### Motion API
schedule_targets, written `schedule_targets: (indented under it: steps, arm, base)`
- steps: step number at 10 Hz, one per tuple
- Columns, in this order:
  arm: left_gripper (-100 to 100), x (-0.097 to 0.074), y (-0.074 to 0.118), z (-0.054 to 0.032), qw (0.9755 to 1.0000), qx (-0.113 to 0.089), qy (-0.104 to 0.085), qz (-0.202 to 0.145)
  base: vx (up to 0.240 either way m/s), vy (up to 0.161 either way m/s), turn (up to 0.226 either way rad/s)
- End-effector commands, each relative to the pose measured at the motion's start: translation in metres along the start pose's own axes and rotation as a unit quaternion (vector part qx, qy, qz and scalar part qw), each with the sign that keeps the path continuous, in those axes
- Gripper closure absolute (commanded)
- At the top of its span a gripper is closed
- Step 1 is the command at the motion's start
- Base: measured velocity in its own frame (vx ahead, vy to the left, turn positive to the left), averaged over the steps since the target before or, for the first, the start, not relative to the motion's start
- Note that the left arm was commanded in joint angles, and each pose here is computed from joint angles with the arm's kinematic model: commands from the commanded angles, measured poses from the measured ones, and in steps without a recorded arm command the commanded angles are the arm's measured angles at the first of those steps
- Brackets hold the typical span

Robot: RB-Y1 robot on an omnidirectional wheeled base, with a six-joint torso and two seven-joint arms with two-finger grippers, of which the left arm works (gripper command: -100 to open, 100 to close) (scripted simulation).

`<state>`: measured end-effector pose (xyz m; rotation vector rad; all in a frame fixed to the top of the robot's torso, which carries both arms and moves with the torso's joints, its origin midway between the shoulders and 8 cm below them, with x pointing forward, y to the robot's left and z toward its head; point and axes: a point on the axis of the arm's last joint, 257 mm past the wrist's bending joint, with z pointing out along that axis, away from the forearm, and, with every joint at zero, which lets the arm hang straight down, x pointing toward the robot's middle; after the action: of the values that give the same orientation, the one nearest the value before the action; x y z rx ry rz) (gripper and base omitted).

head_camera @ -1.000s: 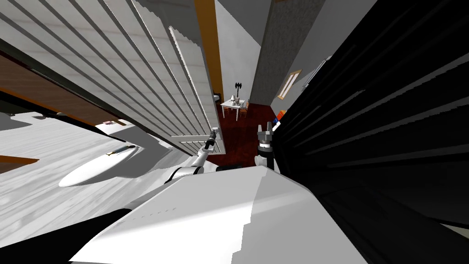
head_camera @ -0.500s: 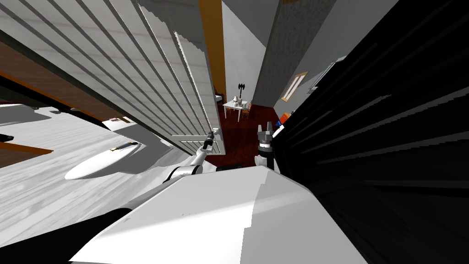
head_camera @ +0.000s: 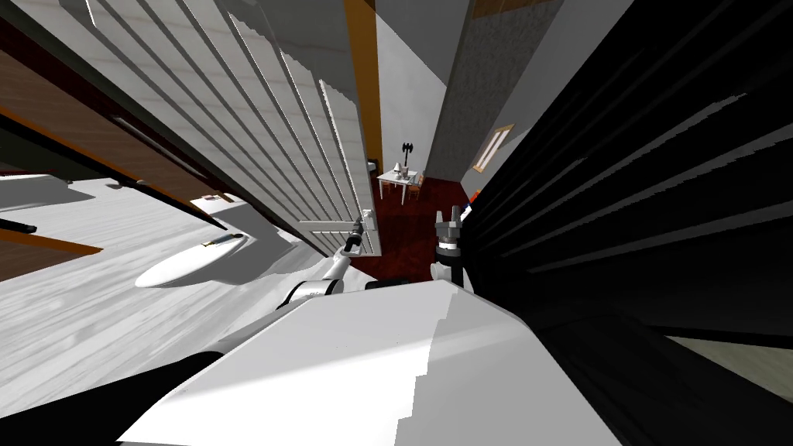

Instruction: Push the door open

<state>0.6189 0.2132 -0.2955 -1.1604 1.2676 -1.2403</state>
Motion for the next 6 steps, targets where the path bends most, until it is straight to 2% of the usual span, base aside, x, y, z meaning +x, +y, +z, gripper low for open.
schedule_targets:
  steps: [1,3,4,6]
  arm:
    - [-100,0.0078,0.0005,-0.0001,1.0000,0.000,0.004,-0.005]
    - [-100,0.0175,0.0002,0.0002,0.9999,0.000,0.010,-0.011]
    - [-100,0.0150,0.0005,0.0005,0.9999,0.000,0.008,-0.009]
    - [-100,0.0089,0.0003,-0.0001,1.0000,0.002,0.005,-0.006]
  base:
    - [-0.240,-0.006,0.010]
    - [-0.216,-0.014,0.007]
    - [-0.092,-0.006,-0.001]
    - [0.142,-0.014,-0.027]
